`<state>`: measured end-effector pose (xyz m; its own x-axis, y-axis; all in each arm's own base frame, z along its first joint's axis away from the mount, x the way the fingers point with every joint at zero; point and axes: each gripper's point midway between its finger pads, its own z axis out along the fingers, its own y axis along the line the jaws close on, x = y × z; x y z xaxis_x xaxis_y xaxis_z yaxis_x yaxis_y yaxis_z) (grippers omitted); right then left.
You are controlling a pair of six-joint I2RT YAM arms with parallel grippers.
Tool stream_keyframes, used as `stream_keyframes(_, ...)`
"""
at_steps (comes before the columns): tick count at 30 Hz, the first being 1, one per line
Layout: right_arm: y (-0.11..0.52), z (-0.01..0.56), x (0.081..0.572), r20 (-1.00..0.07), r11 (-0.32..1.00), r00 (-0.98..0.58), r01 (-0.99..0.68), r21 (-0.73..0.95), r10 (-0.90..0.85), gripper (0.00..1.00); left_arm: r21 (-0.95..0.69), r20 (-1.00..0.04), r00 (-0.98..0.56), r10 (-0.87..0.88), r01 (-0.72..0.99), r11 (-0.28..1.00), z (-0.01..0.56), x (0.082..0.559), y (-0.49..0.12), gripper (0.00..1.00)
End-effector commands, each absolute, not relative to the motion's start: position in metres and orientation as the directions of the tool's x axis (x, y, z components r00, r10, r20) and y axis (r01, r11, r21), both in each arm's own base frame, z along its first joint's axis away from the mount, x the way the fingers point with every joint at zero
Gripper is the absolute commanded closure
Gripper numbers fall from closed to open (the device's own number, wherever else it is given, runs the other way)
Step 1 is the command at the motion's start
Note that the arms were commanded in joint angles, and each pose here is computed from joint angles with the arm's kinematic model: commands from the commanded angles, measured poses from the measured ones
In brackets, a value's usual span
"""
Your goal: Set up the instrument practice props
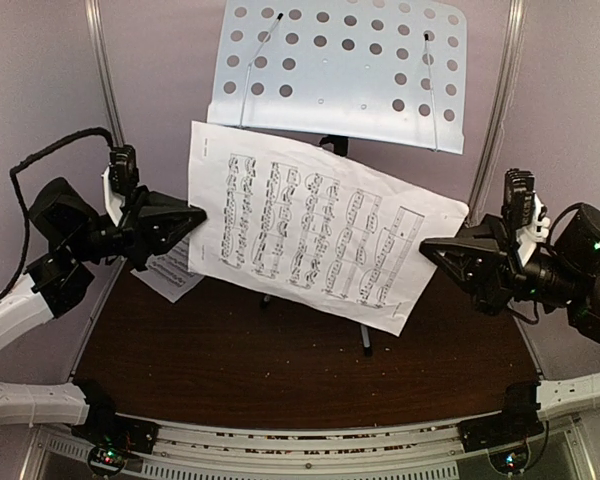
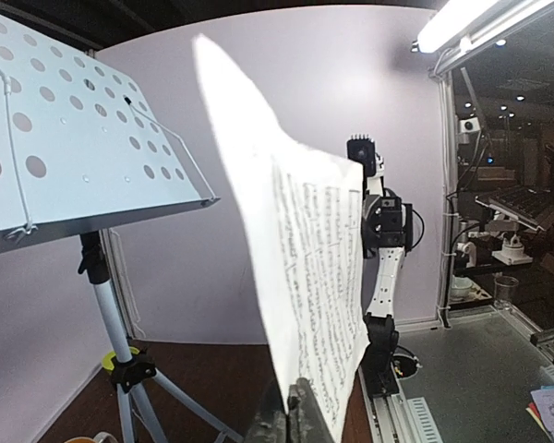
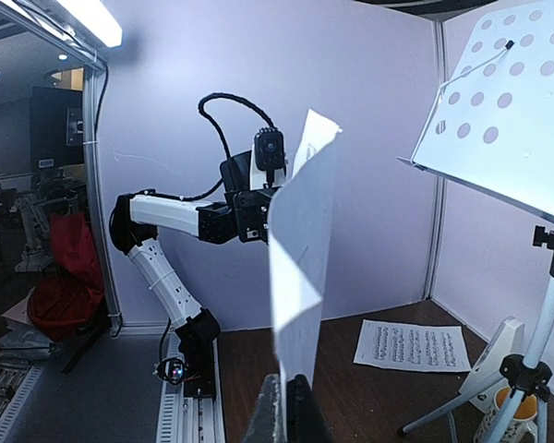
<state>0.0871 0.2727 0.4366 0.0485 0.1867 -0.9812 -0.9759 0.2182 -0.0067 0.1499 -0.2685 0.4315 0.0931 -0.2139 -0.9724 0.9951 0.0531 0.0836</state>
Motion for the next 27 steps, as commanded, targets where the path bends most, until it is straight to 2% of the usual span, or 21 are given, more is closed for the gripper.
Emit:
stream_keyframes(1, 0.269, 0.444, 0.093, -0.966, 0.240, 0.041, -0.970, 0.022, 0.256, 1.00, 0.114, -0.960, 0.103, -0.259, 0.993, -0.029, 0.446, 0.133, -0.268, 1.00)
stream_keyframes(3, 0.268, 0.440, 0.098, -0.965, 0.261, 0.035, -0.965, 0.036, 0.262, 1.00, 0.097, -0.967, 0.088, -0.241, 0.995, -0.026, 0.442, 0.136, -0.270, 1.00)
stream_keyframes(4, 0.267, 0.438, 0.102, -0.964, 0.282, 0.032, -0.958, 0.046, 0.265, 0.90, 0.085, -0.971, 0.079, -0.227, 0.996, -0.019, 0.439, 0.139, -0.272, 1.00)
stream_keyframes(6, 0.261, 0.428, 0.118, -0.973, 0.366, 0.012, -0.927, 0.076, 0.230, 0.43, 0.055, -0.983, 0.059, -0.173, 0.998, 0.027, 0.431, 0.149, -0.274, 1.00)
stream_keyframes(7, 0.256, 0.421, 0.128, -0.980, 0.427, -0.004, -0.900, 0.090, 0.199, 0.27, 0.047, -0.991, 0.054, -0.120, 0.997, 0.061, 0.424, 0.155, -0.275, 1.00)
stream_keyframes(8, 0.249, 0.405, 0.139, -0.990, 0.497, -0.030, -0.862, 0.094, 0.136, 0.15, 0.047, -0.997, 0.053, -0.064, 0.995, 0.092, 0.420, 0.159, -0.274, 1.00)
stream_keyframes(10, 0.236, 0.387, 0.151, -0.998, 0.584, -0.045, -0.809, 0.063, 0.046, 0.01, 0.037, -0.999, 0.033, 0.036, 0.990, 0.140, 0.403, 0.165, -0.271, 1.00)
stream_keyframes(13, 0.227, 0.363, 0.161, -0.989, 0.644, -0.081, -0.765, -0.018, -0.123, 0.00, 0.002, -0.992, -0.014, 0.124, 0.991, 0.132, 0.388, 0.165, -0.271, 1.00)
stream_keyframes(17, 0.229, 0.356, 0.164, -0.959, 0.637, -0.097, -0.764, -0.100, -0.267, 0.00, 0.000, -0.968, -0.022, 0.249, 0.996, 0.086, 0.370, 0.153, -0.270, 1.00)
stream_keyframes(23, 0.260, 0.368, 0.158, -0.954, 0.528, -0.031, -0.838, -0.139, -0.300, 0.00, 0.010, -0.902, 0.012, 0.432, 1.000, -0.008, 0.355, 0.128, -0.279, 1.00)
stream_keyframes(27, 0.290, 0.372, 0.151, -0.950, 0.433, -0.038, -0.895, -0.106, -0.311, 0.00, 0.000, -0.883, 0.026, 0.468, 0.998, -0.056, 0.356, 0.121, -0.291, 1.00)
